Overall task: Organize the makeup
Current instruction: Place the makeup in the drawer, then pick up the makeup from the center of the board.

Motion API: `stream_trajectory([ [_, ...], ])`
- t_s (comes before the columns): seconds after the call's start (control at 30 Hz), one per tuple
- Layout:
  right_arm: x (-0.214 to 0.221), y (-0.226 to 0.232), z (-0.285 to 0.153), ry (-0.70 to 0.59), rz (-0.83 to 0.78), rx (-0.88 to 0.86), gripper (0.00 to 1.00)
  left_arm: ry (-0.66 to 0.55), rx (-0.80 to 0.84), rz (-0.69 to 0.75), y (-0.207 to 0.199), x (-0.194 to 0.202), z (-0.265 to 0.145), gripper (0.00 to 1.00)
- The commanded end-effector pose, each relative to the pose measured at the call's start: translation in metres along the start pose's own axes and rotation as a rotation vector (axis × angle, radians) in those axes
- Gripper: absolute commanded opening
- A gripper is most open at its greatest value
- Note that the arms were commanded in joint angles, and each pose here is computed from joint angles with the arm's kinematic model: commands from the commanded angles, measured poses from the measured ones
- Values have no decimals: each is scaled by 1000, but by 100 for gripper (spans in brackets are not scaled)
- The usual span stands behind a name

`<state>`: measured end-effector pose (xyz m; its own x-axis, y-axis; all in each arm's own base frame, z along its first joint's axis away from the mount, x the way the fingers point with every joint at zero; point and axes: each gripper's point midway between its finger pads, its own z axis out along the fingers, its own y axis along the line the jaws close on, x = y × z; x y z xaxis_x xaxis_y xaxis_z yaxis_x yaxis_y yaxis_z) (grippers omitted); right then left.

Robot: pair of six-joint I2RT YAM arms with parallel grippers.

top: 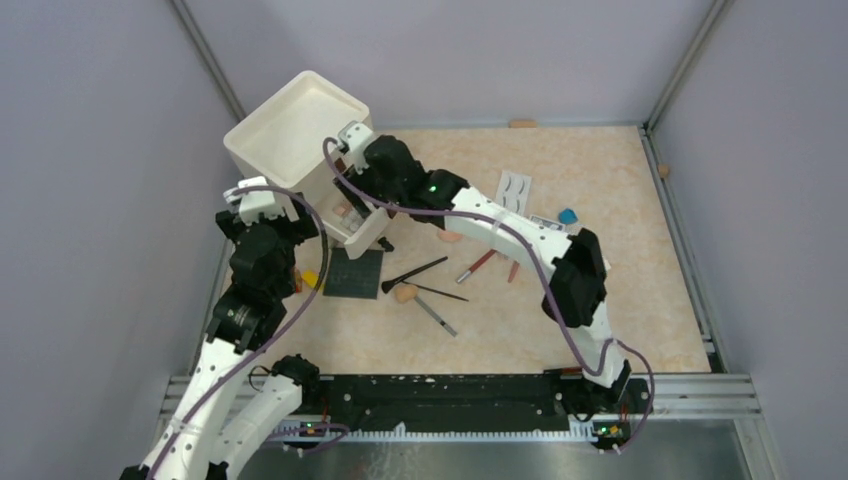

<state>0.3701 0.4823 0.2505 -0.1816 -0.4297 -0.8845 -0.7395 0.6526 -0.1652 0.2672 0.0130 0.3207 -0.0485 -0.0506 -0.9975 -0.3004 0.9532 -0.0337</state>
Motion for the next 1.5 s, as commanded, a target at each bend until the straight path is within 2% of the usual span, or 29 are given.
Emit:
stream_trajectory([
  [0.0, -33, -52, -59, -117, 190, 142, 82, 33, 80, 5, -23, 2, 10, 99],
  [0.13, 2, -98, -97, -104, 379, 203, 82, 55, 134, 15, -35, 7, 12, 99],
  [0.37, 112, -165, -159, 15, 700, 333, 82, 102, 209, 40, -53, 19, 18, 99],
  [0.43, 157, -172, -177, 82, 750, 391, 82, 115, 224, 45, -57, 21, 19, 99],
  [0.6, 236, -188, -226, 189, 853, 576, 86, 124, 249, 47, -63, 25, 20, 99],
  [0.77, 288, -196, -263, 218, 952, 727, 88, 200, 339, 77, -85, 41, 25, 99],
  [0.97, 298, -204, -276, 205, 964, 812, 88, 249, 406, 89, -100, 53, 25, 99],
  [1.2, 289, -206, -264, 188, 962, 768, 88, 273, 444, 94, -107, 59, 25, 99],
  [1.47, 295, -199, -260, 320, 958, 737, 94, 307, 496, 69, -118, 60, 19, 99],
])
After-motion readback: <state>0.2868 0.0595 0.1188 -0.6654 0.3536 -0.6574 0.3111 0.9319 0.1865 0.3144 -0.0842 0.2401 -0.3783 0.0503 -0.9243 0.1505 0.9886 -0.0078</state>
